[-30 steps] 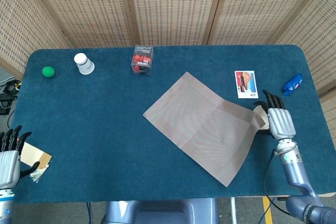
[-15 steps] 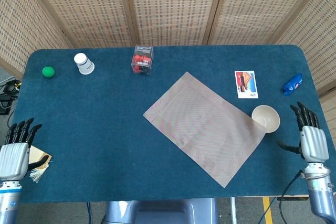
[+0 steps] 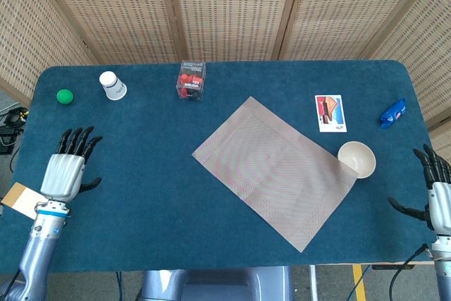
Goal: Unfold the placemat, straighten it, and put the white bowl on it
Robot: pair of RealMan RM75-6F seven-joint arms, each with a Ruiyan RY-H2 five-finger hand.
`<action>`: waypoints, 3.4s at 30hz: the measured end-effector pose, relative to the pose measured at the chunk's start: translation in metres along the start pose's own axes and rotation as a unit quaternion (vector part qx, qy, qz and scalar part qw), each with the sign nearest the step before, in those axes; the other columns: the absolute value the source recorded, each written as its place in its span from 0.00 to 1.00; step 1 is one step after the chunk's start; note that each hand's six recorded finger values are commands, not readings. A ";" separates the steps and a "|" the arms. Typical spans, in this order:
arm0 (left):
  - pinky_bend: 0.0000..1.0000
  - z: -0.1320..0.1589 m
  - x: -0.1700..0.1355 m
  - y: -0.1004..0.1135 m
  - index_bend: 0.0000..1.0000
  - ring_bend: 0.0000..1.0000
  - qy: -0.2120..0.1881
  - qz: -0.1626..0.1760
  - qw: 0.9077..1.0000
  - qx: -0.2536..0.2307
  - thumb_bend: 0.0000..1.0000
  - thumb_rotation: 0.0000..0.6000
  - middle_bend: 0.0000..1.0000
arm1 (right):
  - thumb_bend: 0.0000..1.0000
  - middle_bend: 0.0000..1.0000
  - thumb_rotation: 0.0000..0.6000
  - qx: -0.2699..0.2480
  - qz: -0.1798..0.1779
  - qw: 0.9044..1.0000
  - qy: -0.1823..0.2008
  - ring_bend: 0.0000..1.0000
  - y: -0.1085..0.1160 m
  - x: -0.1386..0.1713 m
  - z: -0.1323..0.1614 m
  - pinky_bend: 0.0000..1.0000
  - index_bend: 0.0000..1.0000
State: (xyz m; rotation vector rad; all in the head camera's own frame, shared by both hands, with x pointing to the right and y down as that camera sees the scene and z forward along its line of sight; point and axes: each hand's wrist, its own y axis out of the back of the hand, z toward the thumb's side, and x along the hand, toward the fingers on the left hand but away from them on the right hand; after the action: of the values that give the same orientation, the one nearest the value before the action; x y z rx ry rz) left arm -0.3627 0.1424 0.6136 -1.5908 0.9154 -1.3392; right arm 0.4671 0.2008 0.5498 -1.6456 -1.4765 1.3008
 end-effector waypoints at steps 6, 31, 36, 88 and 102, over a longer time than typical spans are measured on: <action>0.00 0.032 0.046 -0.010 0.18 0.00 -0.040 -0.015 0.998 0.034 0.12 1.00 0.00 | 0.17 0.00 1.00 -0.015 -0.008 1.000 -0.016 0.00 0.010 0.000 -0.011 0.00 0.11; 0.00 0.196 0.144 -0.093 0.29 0.00 -0.123 -0.086 0.985 0.088 0.13 1.00 0.00 | 0.17 0.00 1.00 -0.070 -0.038 0.996 -0.037 0.00 0.037 -0.007 -0.032 0.00 0.11; 0.00 0.206 0.144 -0.105 0.29 0.00 -0.125 -0.097 0.983 0.097 0.14 1.00 0.00 | 0.17 0.00 1.00 -0.078 -0.043 0.995 -0.041 0.00 0.041 -0.007 -0.035 0.00 0.11; 0.00 0.225 0.138 -0.112 0.66 0.00 -0.137 -0.038 0.985 0.100 0.55 1.00 0.00 | 0.17 0.00 1.00 -0.116 -0.029 0.992 -0.027 0.00 0.041 -0.005 -0.026 0.00 0.11; 0.00 0.194 0.116 -0.096 0.67 0.00 -0.149 -0.029 0.983 0.101 0.56 1.00 0.00 | 0.17 0.00 1.00 -0.106 -0.017 0.994 -0.027 0.00 0.037 -0.004 -0.022 0.00 0.12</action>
State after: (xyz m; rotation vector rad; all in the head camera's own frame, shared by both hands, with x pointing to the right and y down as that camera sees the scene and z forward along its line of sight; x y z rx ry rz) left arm -0.1518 0.1010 0.7311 -1.6125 0.5379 -1.1534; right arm 0.5028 0.1930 0.5262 -1.7204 -1.7170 1.2135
